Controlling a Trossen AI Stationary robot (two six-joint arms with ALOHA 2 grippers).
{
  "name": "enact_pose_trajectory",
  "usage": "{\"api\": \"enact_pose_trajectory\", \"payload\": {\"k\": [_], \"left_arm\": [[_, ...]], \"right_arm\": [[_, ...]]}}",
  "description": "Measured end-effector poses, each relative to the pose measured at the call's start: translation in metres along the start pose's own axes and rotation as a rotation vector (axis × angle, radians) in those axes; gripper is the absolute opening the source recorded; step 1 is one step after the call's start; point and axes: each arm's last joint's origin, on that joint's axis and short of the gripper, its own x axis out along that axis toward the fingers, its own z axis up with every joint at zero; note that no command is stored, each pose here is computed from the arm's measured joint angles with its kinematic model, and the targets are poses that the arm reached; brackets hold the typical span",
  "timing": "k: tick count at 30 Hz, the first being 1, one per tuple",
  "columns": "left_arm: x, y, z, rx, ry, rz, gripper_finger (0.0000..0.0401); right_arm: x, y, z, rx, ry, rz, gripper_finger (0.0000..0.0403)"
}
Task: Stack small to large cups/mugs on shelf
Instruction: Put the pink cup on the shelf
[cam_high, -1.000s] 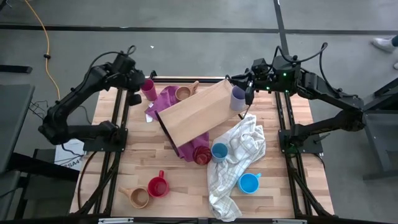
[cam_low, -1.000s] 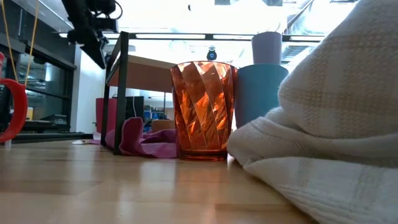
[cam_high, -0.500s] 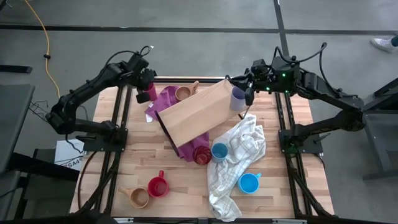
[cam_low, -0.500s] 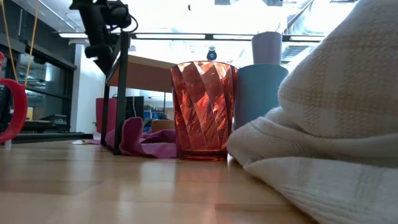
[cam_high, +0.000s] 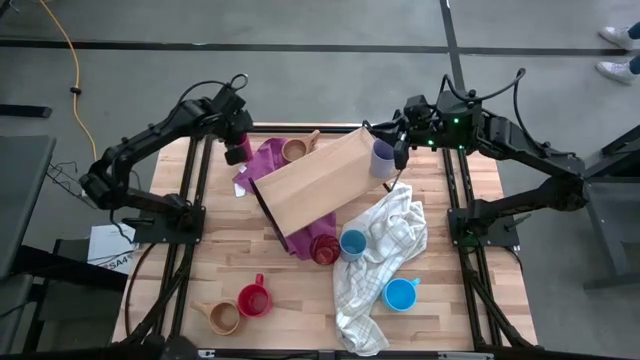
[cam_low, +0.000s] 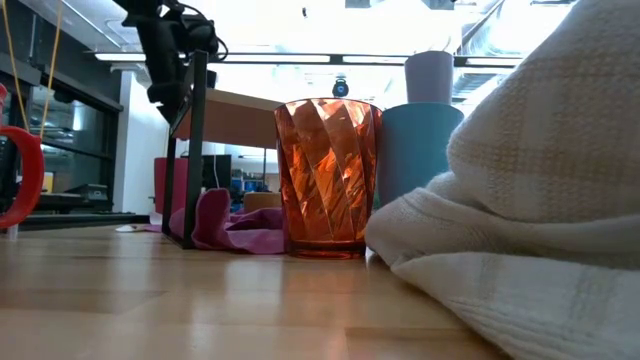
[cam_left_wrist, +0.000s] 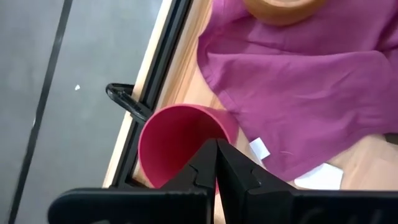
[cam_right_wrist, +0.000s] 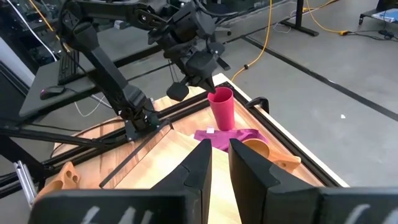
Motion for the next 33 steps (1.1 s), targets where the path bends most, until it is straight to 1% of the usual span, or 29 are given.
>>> {"api": "enact_pose_trajectory", "payload": {"k": [5,8,11,13,16,22,25,28,33], "left_arm": [[0.002,0.012,-0.006,-0.081,-0.006,0.003,0.0001],[0.002,0.019,-0.012,-0.129,-0.035,-0.046,0.0001],[0.003,0.022,-0.012,-0.150,-0.072,-0.084,0.0003],[0.003,0.021,-0.011,-0.152,-0.089,-0.105,0.0011],[0.003,0.020,-0.010,-0.148,-0.104,-0.133,0.0035],[0.003,0.020,-0.011,-0.156,-0.090,-0.128,0.0081],[0.005,0.019,-0.012,-0.154,-0.058,-0.126,0.0088],[0.011,0.019,-0.013,-0.154,-0.013,-0.147,0.0087],[0.019,0.018,-0.011,-0.150,0.012,-0.166,0.0086]], "right_arm": [[0.000,0.000,-0.002,-0.012,0.018,0.001,0.0048],[0.000,0.000,-0.002,-0.012,0.024,0.005,0.0048],[0.000,0.000,-0.002,-0.012,0.025,0.007,0.0048],[0.000,0.000,-0.002,-0.016,0.025,0.007,0.0048],[0.000,0.000,-0.003,-0.020,0.030,0.006,0.0048],[0.000,0.000,-0.004,-0.023,0.040,0.004,0.0048],[0.000,0.000,-0.004,-0.024,0.040,0.004,0.0048],[0.000,0.000,-0.004,-0.028,0.040,0.004,0.0048],[0.000,0.000,-0.004,-0.033,0.040,0.003,0.0048]]}}
